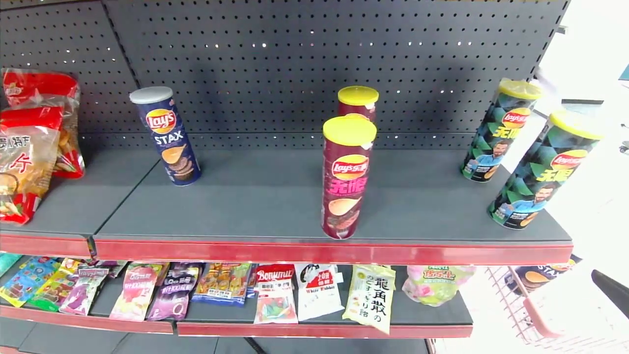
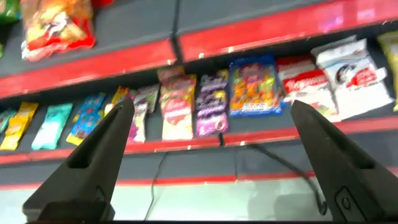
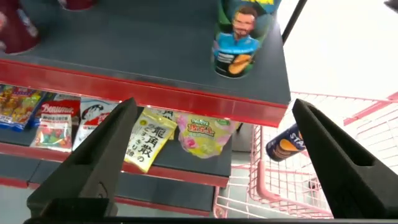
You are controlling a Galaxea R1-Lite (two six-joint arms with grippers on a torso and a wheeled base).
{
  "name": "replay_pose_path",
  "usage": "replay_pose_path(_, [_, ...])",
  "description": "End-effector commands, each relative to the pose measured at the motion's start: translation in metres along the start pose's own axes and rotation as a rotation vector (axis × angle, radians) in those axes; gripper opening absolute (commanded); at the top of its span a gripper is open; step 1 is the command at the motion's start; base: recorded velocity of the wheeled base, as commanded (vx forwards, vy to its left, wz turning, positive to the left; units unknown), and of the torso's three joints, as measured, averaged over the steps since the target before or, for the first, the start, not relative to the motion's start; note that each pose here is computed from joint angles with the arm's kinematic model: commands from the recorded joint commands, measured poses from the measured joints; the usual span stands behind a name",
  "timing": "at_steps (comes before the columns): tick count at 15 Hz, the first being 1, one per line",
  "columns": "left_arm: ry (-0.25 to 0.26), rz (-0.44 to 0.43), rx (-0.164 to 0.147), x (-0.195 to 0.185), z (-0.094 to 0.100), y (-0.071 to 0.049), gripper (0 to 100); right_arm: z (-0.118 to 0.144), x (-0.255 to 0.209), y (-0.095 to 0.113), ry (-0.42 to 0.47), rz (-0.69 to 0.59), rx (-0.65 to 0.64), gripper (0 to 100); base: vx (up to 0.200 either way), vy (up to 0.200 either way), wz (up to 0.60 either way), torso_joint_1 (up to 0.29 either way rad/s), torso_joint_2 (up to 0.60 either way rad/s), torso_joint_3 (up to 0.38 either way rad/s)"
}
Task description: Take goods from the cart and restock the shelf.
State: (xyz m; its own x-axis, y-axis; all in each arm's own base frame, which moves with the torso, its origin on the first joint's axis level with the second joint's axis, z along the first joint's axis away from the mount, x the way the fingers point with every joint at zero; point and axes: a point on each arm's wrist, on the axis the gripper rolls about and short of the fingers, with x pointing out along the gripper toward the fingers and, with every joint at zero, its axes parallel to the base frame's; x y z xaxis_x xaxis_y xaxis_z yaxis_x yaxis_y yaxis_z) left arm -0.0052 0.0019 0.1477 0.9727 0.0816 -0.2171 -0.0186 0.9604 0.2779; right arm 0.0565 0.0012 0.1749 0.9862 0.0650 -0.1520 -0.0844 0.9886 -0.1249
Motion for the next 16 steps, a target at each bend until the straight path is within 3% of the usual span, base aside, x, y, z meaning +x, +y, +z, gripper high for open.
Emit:
replay_pose_path(1, [-0.002,-0.005,0.001,0.0014,-0.0009,-0.0005,100,-0.0006,0.0011,0.0,0.006,0.002,0.001,100,0.0,-0.2,0.0,0.017,0.01,-0.002])
replay_pose_path(8, [-0.005,-0.007,0.006,0.0007,-0.0032,-0.0011,100,-0.0014,0.0031,0.0,0.018,0.005,0.001,100,0.0,-0.2,0.0,0.001,0.0,0.004])
replay_pose_path(11, [-0.023,-0.019,0.01,-0.0014,-0.0054,-0.0019,100,-0.0047,0.0034,0.0004,0.03,0.007,-0.001,100,0.0,0.0,0.0,0.0,0.0,0.0])
replay_pose_path(13, [-0.053,-0.051,0.012,-0.0041,-0.006,-0.0027,100,-0.0058,0.0032,0.0006,0.032,0.009,-0.01,100,0.0,0.0,-0.6,0.002,0.0,0.0])
replay_pose_path(16, [-0.055,-0.06,0.014,-0.0042,-0.006,-0.0029,100,-0.0054,0.0037,0.0006,0.033,0.009,-0.01,100,0.0,0.0,-0.6,0.007,0.0,0.001])
